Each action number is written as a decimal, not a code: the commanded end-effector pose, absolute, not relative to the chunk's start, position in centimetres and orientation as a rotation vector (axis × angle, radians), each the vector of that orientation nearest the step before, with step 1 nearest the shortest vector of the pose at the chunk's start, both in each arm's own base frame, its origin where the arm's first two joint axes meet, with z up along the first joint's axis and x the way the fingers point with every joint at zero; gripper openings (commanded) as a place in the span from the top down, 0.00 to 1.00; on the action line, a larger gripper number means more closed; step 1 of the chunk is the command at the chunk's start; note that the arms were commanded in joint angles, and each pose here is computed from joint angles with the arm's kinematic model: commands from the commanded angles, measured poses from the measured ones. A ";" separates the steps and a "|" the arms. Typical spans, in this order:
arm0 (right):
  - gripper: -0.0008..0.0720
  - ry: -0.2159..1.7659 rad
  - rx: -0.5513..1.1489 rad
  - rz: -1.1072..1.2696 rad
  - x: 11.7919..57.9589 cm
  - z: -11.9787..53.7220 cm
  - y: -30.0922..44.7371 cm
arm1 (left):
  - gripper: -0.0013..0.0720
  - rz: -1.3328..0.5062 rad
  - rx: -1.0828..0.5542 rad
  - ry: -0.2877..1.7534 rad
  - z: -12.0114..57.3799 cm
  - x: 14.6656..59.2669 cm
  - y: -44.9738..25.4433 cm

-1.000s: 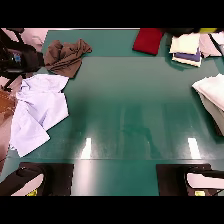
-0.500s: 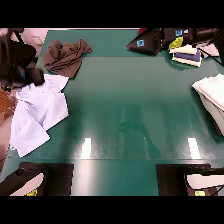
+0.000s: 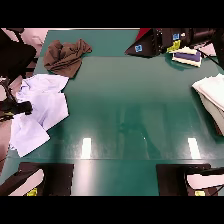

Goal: Fold the shirts.

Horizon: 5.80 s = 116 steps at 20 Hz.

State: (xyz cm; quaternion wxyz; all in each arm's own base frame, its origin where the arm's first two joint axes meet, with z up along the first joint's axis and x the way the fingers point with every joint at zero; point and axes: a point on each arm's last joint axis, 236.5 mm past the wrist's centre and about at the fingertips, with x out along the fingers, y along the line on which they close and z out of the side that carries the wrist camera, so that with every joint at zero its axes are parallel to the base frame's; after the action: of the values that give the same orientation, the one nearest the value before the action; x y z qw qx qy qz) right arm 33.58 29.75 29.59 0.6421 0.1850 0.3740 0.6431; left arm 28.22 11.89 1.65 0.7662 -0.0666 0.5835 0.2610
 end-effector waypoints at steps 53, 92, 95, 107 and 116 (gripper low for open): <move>0.38 0.911 0.774 0.587 35.2 14.2 7.0 | 0.06 -0.490 -0.407 1.537 -7.9 32.5 -22.8; 0.79 1.414 0.524 0.565 49.8 -6.2 15.2 | 0.95 -0.311 -0.299 1.166 4.1 39.8 -14.9; 0.95 1.385 0.479 0.620 50.1 -3.4 16.2 | 0.95 -0.294 -0.266 1.135 4.6 40.6 -14.2; 0.96 0.315 0.271 0.393 44.9 40.0 3.9 | 0.95 -0.165 -0.152 0.358 39.5 45.1 -5.6; 0.96 0.102 0.168 0.211 34.6 48.9 -0.5 | 0.95 -0.156 -0.151 0.141 47.0 40.9 -4.8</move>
State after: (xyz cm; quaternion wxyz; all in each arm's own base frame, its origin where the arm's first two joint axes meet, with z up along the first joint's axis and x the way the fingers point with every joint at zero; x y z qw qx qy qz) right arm 37.43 0.19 46.96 0.9838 0.0968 0.0763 0.1301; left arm 41.96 -5.08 44.66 0.9882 -0.0753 0.1068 -0.0800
